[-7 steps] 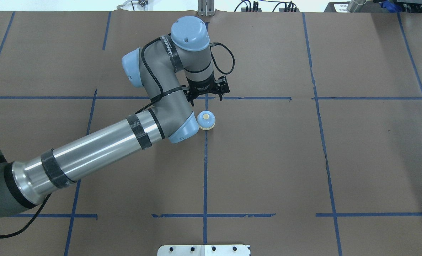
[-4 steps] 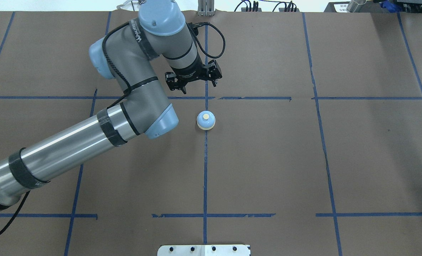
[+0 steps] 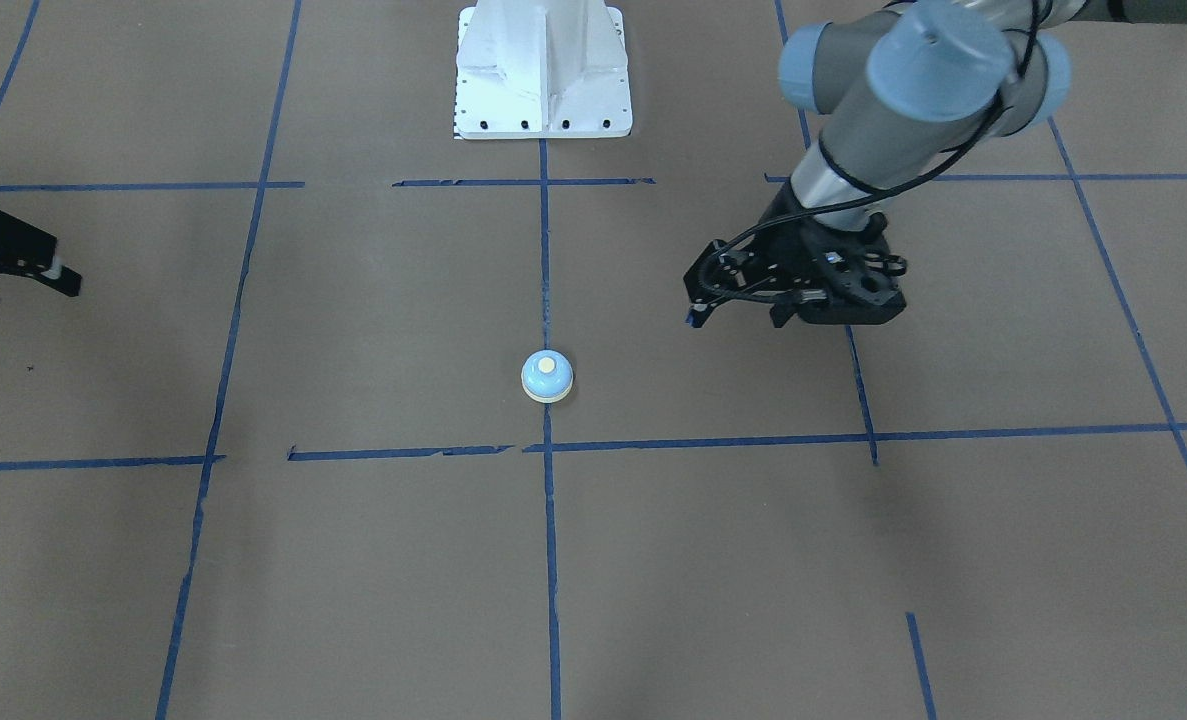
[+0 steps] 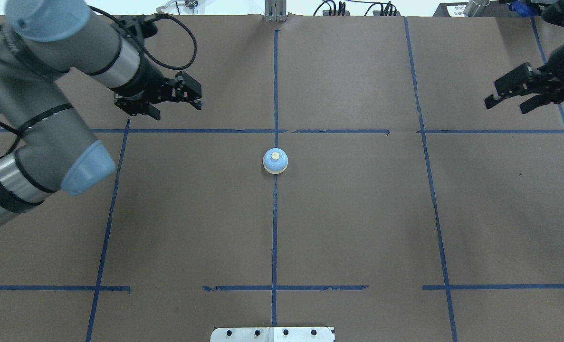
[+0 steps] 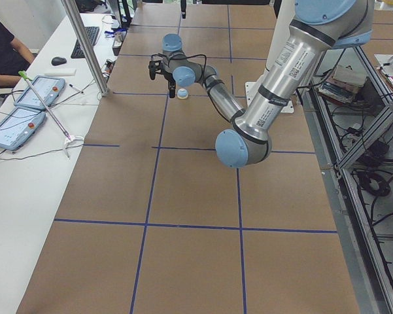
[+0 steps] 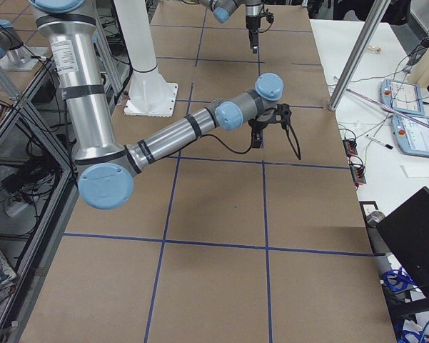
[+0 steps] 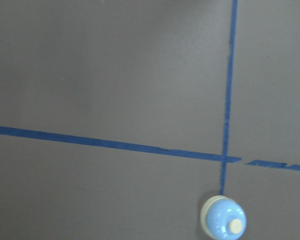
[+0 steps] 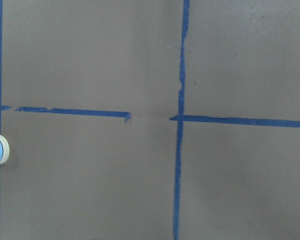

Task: Place and press bell with both arms
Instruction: 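Lift the left gripper away from the bell while the right arm moves above it, then press down on the bell's top button with the right gripper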

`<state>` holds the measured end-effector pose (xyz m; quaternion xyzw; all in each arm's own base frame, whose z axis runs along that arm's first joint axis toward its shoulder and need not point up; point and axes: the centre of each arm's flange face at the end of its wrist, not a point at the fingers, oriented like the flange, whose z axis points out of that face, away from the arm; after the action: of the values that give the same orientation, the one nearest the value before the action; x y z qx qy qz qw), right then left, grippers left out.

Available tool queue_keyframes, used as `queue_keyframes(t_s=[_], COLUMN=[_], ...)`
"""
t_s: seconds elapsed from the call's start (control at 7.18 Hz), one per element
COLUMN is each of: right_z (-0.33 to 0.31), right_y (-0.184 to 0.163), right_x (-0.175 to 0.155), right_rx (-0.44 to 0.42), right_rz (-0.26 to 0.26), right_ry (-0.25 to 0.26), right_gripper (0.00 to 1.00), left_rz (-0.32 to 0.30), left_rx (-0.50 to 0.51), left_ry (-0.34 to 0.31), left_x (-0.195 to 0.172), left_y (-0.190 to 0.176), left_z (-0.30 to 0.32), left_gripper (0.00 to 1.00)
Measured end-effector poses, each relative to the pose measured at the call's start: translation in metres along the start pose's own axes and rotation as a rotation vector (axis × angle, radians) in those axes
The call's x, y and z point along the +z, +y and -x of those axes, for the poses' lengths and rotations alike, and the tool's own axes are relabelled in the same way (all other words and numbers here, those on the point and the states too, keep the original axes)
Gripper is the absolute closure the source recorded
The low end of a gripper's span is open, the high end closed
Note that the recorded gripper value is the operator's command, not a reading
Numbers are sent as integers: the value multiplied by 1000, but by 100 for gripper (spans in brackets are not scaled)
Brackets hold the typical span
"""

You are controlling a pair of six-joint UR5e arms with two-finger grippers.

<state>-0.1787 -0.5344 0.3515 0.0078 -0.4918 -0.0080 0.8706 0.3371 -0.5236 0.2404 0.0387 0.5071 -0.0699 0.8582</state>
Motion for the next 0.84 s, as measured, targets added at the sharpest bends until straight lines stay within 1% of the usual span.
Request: queue_keyframes(t_s=[0.14,0.28,0.42,0.56,0.7,0.84], right_z=[80,154,218,265,302,330], right_y=[-1,14,34,44,49,54], right_x=[28,64,103,133,161,188], right_rx=[35,51,56,81,156,263], right_rz=[-37,-73,-121,-163,-170,-169], right_ry=[32,56,81,99,108,114], right_gripper=[4,24,57,91,99,100], left_rz=[0,-2,-1,-3,-4,-6], left_rx=[37,58,66,66,66,65], left_ry=[-12,-26,-36,-42,-43,-44], left_x=[-19,-32,-41,-47,-50,-53], left_y=[6,13,20,24,25,27], left_z=[41,71,94,106,110,113], left_gripper=[1,1,1,1,0,0])
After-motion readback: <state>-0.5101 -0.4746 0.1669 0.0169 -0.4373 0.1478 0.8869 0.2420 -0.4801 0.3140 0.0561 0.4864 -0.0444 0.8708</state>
